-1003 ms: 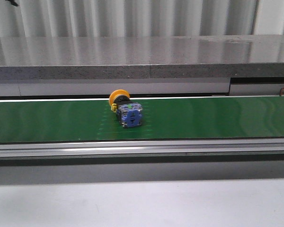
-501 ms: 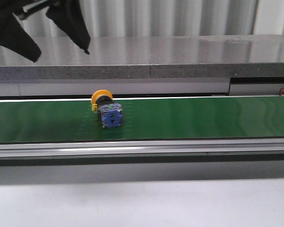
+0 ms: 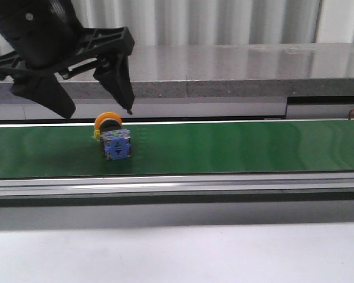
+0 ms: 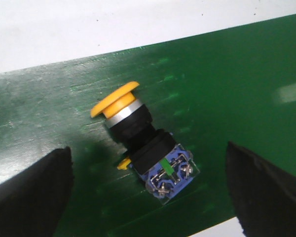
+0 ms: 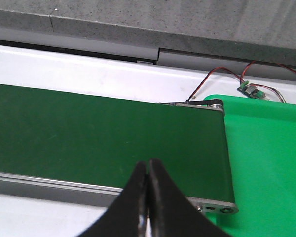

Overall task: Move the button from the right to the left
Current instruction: 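Lower the open left gripper over the button on the belt, then close the left gripper on the button and lift it off the belt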

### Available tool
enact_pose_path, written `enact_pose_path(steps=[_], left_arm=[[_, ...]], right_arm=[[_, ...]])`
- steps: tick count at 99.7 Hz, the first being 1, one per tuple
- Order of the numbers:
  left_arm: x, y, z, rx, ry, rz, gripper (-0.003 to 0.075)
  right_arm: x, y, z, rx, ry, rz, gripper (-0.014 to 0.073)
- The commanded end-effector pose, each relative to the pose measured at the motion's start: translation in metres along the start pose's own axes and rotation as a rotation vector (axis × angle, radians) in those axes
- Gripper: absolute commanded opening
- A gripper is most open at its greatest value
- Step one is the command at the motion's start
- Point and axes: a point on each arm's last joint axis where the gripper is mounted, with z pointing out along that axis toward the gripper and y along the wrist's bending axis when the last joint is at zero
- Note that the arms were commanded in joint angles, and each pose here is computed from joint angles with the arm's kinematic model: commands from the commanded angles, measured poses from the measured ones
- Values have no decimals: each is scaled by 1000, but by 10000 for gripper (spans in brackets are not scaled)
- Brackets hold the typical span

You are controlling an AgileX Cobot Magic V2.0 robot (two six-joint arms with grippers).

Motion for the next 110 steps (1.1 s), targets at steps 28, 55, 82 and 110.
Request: enact_pose_path(steps=[28, 55, 82, 110], left_arm=[[-7, -4, 13, 2, -18, 1, 578], [-5, -1, 15, -28, 12, 16, 25], [-9, 5, -27, -78, -41, 89, -20], [-4, 51, -122, -263, -106, 171, -20]], right_arm=[[-14, -2, -4, 25, -90, 9, -68], [-14, -2, -4, 25, -90, 9, -68], [-14, -2, -4, 25, -90, 9, -68], [-14, -2, -4, 25, -90, 9, -68]])
